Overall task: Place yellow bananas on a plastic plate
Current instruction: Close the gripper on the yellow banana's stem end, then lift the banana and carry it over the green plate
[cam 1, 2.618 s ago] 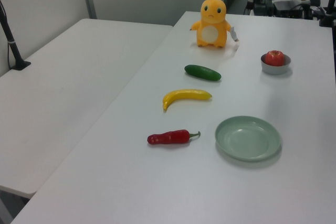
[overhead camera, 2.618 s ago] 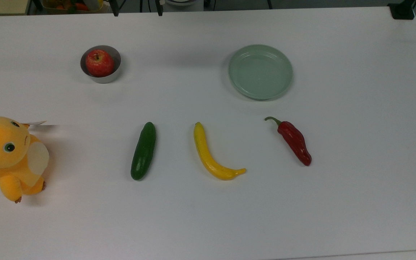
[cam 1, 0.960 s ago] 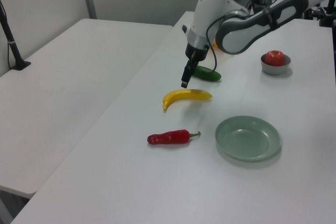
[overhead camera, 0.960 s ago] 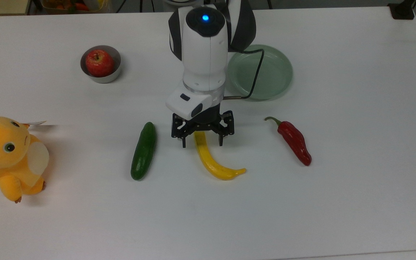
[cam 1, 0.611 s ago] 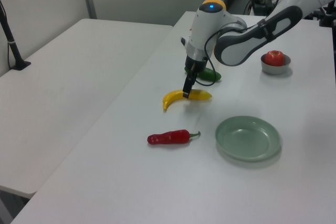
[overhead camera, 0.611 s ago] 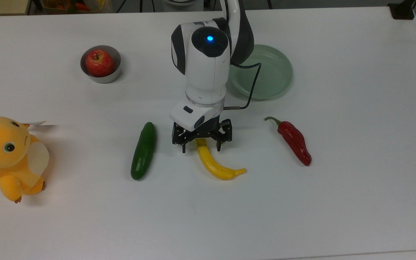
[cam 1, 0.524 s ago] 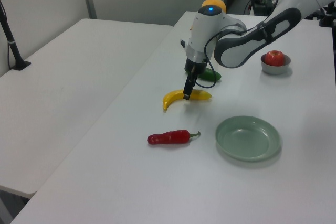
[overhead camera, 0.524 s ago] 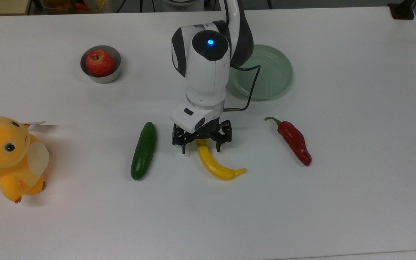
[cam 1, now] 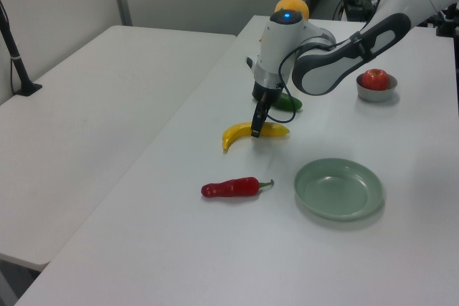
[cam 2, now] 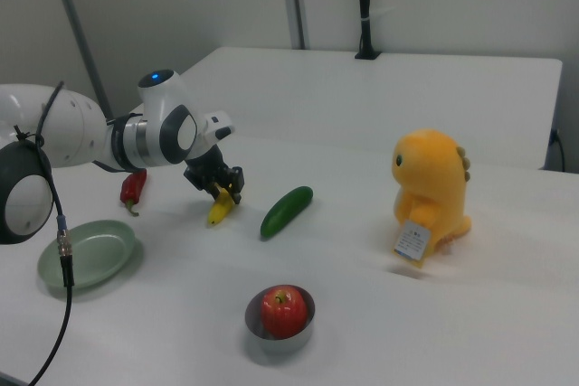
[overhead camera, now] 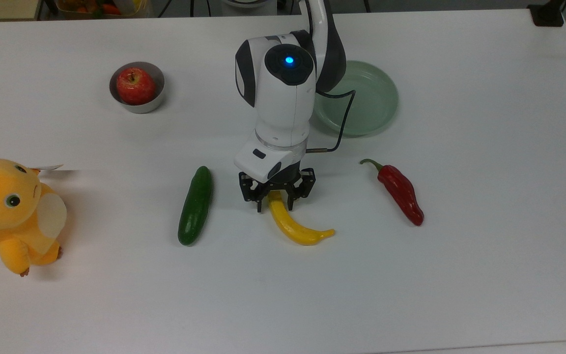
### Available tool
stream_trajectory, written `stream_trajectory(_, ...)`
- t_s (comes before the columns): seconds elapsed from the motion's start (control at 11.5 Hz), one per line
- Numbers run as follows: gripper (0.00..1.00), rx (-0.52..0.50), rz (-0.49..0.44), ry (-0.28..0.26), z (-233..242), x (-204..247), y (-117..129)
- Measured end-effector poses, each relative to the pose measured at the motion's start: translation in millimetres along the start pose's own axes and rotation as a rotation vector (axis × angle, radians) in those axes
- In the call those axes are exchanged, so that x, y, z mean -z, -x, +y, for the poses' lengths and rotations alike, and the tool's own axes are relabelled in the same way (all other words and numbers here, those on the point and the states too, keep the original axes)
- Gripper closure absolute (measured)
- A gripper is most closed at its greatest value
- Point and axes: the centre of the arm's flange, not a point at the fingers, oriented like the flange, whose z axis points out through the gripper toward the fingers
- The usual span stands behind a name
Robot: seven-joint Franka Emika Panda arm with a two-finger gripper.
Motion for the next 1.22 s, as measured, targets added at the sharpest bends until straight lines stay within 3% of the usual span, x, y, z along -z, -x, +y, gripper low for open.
stream_trajectory(0.17, 0.72, 0.006, 0.000, 0.003, -1.5, -0.5, 0.2)
stream_trajectory(0.61, 0.72, 0.009, 0.032, 0.013, -1.2, 17.3, -7.8)
stream_trajectory(0.96, 0.72, -0.046, 0.025, 0.047, 3.4, 109.8, -12.9)
stream_trajectory(1.22, 0.72, -0.081, -0.073, 0.012, -13.2, 177.1, 10.3)
